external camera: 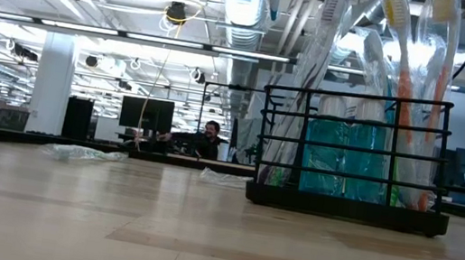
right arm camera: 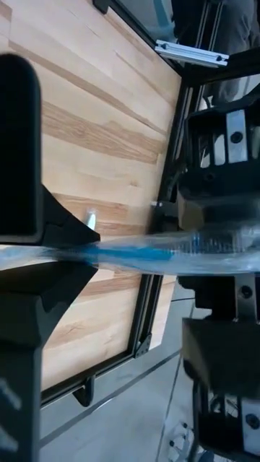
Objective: Pick & Place toothbrushing station
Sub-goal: Put the blue toothbrush into the mesh organizer
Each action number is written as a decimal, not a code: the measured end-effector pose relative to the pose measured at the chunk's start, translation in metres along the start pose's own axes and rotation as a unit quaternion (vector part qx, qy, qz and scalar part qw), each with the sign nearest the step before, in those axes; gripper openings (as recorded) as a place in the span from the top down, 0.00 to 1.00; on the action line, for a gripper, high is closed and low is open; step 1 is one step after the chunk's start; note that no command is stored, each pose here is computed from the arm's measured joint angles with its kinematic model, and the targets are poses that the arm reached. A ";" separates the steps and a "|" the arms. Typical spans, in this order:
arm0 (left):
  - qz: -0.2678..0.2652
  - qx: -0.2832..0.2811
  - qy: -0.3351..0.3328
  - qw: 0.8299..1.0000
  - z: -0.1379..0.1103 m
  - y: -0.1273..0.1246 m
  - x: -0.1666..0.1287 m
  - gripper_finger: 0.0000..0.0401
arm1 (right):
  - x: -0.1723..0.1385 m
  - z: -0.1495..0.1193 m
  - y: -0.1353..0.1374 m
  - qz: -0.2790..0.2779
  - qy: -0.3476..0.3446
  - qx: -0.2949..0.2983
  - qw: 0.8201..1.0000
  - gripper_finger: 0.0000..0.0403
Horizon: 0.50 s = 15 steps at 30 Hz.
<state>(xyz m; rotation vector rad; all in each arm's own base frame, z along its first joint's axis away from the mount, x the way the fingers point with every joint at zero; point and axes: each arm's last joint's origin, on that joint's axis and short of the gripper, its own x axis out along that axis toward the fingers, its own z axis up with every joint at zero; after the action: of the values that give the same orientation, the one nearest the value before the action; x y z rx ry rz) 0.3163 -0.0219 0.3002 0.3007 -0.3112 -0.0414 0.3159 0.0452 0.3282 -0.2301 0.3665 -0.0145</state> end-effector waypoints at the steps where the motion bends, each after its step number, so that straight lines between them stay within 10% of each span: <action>1: 0.001 0.000 -0.003 1.000 0.001 0.000 0.000 0.62 | 0.000 0.000 0.000 0.000 0.000 0.000 1.000 0.97; 15: -0.008 -0.002 0.026 1.000 -0.002 -0.001 -0.001 0.97 | 0.000 -0.001 -0.002 -0.003 0.004 -0.001 1.000 0.96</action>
<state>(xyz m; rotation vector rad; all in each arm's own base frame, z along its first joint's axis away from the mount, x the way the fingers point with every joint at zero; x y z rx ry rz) 0.3156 -0.0218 0.2978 0.3004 -0.2565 -0.0505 0.3160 0.0430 0.3276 -0.2333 0.3745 -0.0212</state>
